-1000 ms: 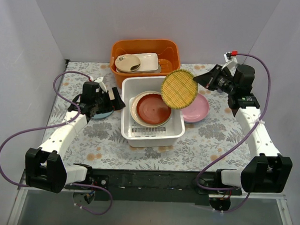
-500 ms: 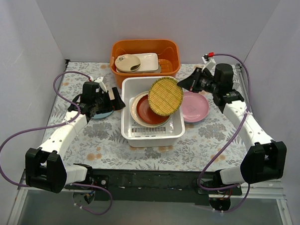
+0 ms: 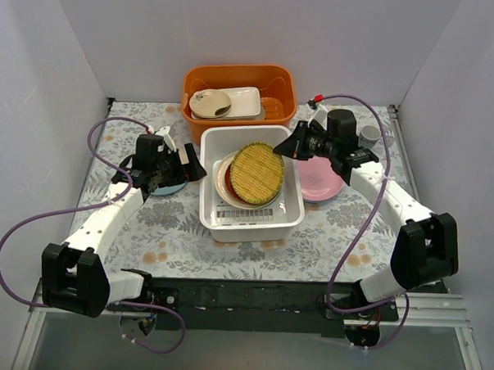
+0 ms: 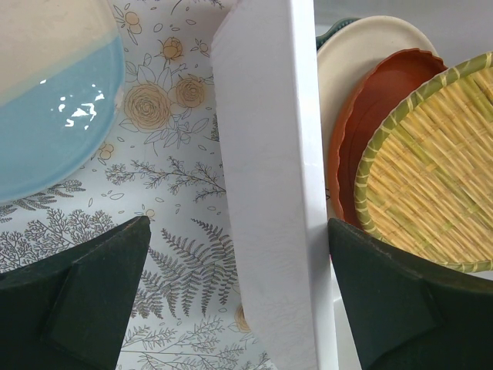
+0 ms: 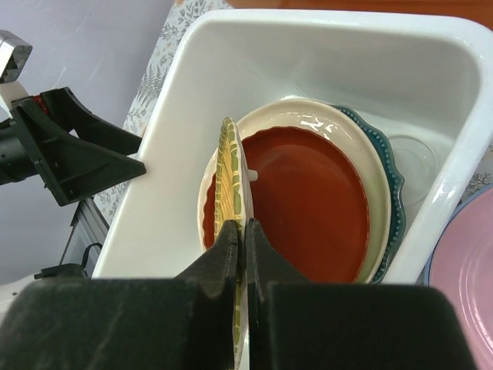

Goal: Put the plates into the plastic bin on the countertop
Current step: Place the plate in the plastic bin.

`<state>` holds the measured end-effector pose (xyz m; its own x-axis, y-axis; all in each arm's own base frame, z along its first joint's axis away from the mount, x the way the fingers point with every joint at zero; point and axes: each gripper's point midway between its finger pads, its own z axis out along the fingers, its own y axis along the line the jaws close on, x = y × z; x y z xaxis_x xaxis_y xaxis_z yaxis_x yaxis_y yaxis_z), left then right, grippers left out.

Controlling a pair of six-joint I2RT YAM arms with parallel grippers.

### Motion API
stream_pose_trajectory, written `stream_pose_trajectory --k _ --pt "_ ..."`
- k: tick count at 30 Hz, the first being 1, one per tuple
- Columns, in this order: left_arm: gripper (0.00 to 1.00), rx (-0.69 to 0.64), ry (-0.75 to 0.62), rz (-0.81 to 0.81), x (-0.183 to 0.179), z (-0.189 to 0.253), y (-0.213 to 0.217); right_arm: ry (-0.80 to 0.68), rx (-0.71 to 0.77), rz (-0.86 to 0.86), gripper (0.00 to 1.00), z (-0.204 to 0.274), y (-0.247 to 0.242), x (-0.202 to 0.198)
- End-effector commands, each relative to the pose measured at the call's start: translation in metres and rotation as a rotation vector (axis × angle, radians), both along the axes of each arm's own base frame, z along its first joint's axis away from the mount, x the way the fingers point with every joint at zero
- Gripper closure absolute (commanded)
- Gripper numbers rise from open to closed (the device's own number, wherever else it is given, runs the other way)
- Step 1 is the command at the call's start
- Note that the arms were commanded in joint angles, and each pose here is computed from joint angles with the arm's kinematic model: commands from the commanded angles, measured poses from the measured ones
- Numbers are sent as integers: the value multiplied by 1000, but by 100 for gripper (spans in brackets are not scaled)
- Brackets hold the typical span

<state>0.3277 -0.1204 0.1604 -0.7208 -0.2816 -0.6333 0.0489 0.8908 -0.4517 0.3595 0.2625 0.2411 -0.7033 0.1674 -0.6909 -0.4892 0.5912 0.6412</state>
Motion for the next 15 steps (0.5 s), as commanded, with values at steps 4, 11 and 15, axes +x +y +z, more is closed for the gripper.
stream_pose_trajectory --k 4,11,15 --pt "2 35 3 21 -3 -4 9 -78 21 28 99 17 15 6" --pt "2 39 5 22 -3 -5 9 -38 0 43 98 -1 22 5" --pt "2 40 7 24 -3 -5 10 -30 -19 51 89 -8 27 7"
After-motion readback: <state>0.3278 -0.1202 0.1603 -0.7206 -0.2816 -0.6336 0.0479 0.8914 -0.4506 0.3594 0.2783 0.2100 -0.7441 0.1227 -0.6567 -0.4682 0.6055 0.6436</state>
